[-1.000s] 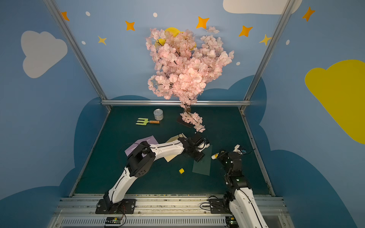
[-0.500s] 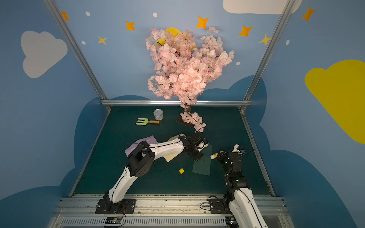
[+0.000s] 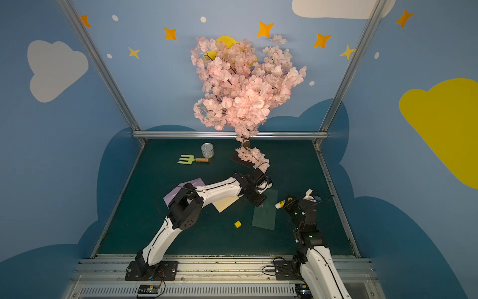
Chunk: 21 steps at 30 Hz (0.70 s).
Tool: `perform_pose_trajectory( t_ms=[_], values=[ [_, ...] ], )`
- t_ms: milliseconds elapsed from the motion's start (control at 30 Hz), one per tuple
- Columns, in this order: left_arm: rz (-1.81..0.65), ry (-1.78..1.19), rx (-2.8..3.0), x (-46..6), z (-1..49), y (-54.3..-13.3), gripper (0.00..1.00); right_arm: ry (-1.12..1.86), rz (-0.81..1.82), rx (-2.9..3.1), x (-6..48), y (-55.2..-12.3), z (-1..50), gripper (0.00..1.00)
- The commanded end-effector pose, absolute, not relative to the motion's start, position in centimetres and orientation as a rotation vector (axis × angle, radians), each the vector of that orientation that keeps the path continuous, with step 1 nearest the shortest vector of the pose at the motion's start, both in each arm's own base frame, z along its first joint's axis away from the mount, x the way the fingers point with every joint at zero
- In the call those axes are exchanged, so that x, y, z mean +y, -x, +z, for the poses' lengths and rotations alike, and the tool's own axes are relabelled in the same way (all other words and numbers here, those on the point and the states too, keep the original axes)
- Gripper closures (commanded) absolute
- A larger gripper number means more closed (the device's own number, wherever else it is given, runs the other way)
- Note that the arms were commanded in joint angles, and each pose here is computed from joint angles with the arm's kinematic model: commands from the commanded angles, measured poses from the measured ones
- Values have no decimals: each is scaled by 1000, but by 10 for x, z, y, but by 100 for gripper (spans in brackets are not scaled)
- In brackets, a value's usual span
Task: Seal the envelope with a glue stick
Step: Seal the envelope at the center of the board.
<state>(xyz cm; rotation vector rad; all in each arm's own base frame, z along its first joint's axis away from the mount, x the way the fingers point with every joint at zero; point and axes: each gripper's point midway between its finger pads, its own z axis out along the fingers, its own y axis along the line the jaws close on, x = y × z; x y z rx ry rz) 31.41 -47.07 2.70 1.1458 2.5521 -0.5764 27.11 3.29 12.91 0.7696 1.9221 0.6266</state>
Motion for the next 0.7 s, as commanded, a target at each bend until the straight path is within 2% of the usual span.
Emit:
perform_pose_trajectory(
  t_ms=[0,200,367,667],
  values=[
    [-582,-1174,2588,-469,17,-309,97,-762,629,1905,32,-273,130,100],
    [-589,-1183,2610,-474,4,-302,97,-766,630,1906,32,-272,128,100],
    [-418,-1242,2678,-462,-25,-289,97,-765,629,1904,31,-272,128,100],
    [-336,-1222,2703,-457,-29,-300,97,-758,642,1900,33,-273,131,100]
  ],
)
